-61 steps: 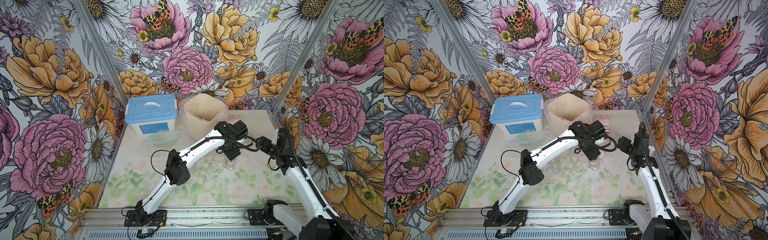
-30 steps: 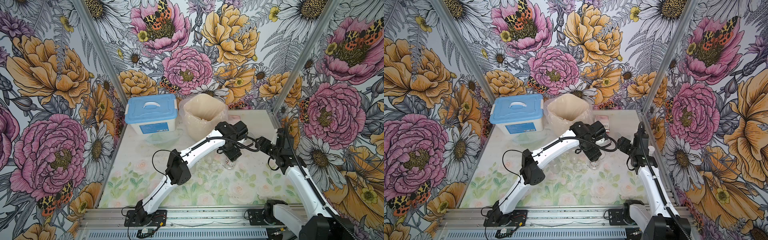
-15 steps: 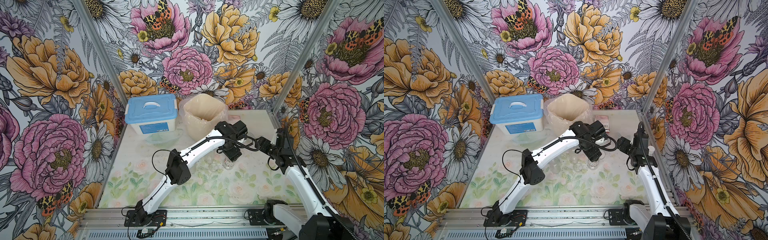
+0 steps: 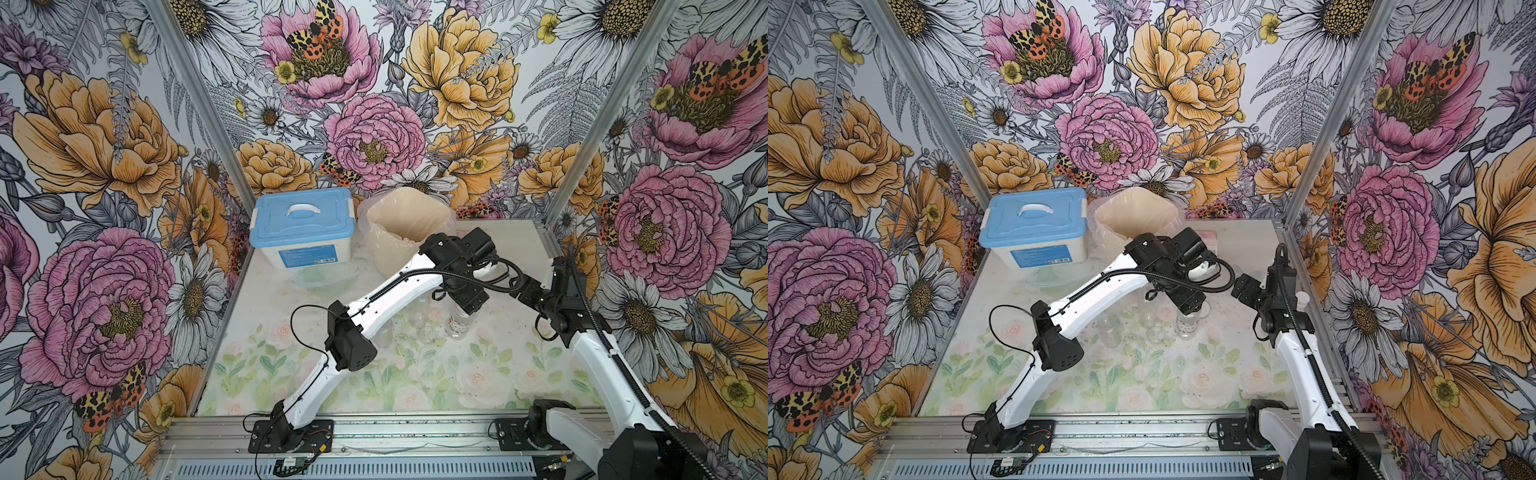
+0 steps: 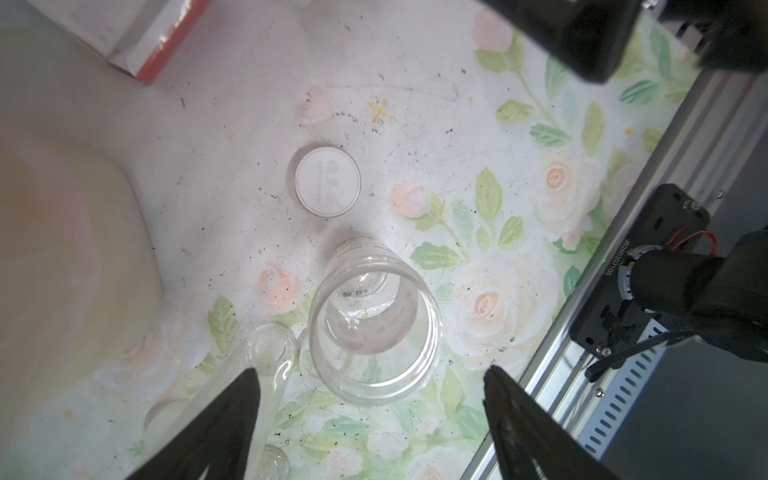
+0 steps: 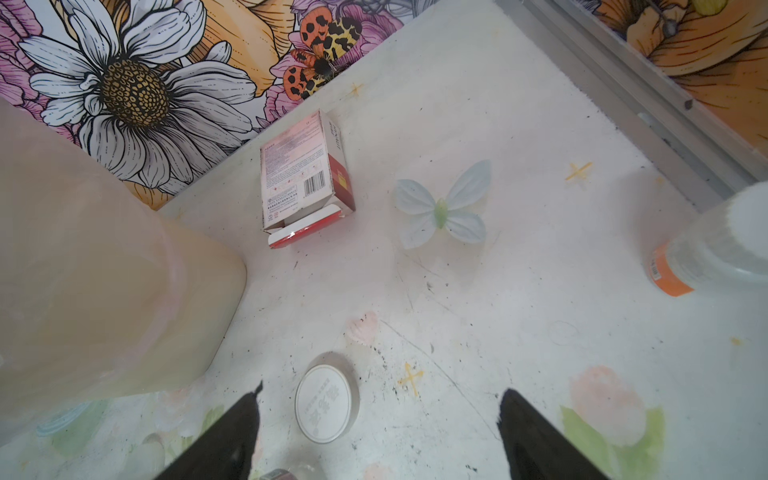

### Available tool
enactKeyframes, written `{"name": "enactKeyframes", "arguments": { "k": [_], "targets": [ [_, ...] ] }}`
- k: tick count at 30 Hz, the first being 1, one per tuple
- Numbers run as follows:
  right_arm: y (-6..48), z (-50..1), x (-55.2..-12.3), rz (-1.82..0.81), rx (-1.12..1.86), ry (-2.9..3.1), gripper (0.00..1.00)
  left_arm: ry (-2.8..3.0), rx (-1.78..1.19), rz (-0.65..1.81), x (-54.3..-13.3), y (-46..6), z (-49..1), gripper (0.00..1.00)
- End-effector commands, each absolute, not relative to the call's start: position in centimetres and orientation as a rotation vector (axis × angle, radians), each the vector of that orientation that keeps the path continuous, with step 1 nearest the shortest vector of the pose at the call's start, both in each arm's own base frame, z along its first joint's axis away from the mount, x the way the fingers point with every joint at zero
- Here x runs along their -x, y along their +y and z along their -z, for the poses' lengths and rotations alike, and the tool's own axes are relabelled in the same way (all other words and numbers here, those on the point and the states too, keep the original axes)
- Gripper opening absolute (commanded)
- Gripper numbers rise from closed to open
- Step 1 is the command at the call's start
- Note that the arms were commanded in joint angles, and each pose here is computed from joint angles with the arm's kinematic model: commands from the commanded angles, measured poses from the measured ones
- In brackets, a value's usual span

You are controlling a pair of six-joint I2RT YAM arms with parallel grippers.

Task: Empty the moldy dried flower tea in the jars
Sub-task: Place the jar at the center of the board, then reset both arms

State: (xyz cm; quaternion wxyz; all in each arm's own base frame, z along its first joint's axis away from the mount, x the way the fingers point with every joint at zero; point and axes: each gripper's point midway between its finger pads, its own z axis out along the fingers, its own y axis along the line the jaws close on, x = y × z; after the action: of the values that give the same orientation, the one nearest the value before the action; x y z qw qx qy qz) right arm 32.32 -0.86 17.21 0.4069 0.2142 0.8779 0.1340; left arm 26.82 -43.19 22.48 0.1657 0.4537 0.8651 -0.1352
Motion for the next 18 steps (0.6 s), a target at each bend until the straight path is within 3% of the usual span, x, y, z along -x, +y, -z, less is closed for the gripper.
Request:
{"name": "enactKeyframes", "arguments": {
  "k": [1, 11, 18],
  "targets": [
    [-0.8, -18.0, -32.4, -0.344, -0.507, 2.194, 0.89, 2.312, -1.18, 0.428, -27.0, -41.9, -29.7, 0.87],
    [-0.3, -19.7, -32.3, -0.348, -0.41, 2.16, 0.93, 2.088, -0.911, 0.283, -28.7, -35.8, -38.7, 0.92],
    [-0.3, -20.0, -32.2, -0.321, -0.36, 2.154, 0.95, 1.865, -0.546, 0.43, -28.9, -27.5, -43.0, 0.99]
  ]
}}
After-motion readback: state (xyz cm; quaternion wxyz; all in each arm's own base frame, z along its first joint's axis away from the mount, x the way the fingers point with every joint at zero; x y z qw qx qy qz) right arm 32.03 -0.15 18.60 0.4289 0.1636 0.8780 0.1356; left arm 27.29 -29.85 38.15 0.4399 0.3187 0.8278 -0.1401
